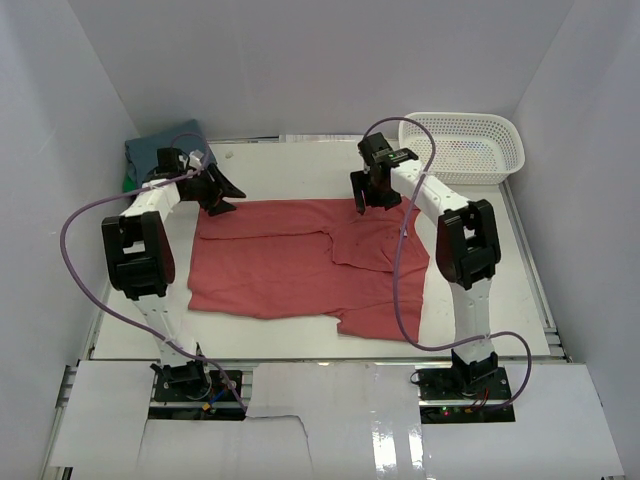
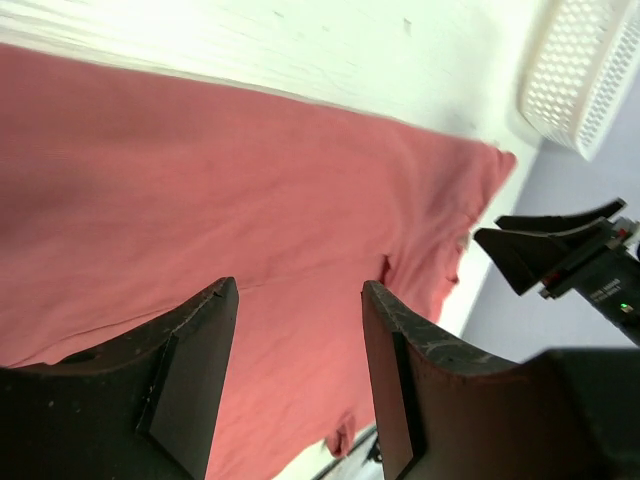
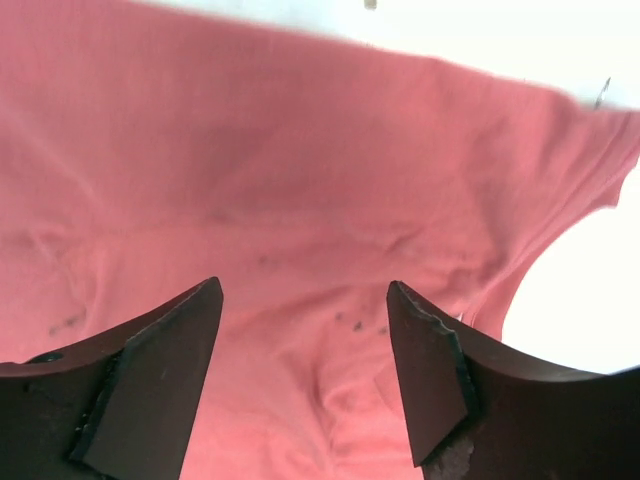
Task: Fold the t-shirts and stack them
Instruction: Fold the flattened tshirt in 1/3 of the way
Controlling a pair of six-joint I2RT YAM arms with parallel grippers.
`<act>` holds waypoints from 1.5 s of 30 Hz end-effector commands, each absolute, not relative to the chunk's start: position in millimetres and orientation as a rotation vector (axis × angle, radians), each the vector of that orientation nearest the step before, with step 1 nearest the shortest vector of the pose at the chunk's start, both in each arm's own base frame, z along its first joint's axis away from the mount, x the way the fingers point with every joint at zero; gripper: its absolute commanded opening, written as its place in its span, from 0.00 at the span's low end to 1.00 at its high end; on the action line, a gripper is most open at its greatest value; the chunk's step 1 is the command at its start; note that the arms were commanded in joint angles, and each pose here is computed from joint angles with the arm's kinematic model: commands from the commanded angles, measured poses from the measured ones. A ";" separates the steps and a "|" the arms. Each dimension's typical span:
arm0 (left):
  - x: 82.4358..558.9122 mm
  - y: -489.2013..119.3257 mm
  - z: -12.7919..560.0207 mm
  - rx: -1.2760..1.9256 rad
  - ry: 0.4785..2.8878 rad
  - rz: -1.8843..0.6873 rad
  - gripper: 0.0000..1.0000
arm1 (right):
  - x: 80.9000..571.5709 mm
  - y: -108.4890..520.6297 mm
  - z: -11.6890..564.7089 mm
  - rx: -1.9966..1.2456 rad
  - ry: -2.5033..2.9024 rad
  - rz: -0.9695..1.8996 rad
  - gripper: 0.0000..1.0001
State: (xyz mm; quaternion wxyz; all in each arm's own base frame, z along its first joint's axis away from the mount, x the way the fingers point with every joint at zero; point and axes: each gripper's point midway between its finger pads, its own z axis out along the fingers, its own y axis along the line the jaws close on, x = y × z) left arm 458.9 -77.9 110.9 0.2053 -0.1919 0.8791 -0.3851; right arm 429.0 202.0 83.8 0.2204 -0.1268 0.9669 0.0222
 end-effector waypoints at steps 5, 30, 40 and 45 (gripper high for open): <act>454.0 -55.2 102.5 -0.571 2.506 -0.841 0.63 | 458.0 182.3 52.7 -0.251 2.726 0.013 0.71; 462.0 -17.3 1.8 -0.746 2.690 -0.514 0.63 | 484.3 176.6 1.2 -0.236 2.800 0.016 0.72; 494.6 -13.1 -7.7 -0.763 2.687 -0.505 0.63 | 520.7 183.3 1.4 -0.206 2.728 0.137 0.72; 513.4 -27.1 25.0 -0.736 2.616 -0.661 0.63 | 547.5 183.1 48.8 -0.172 2.575 0.178 0.77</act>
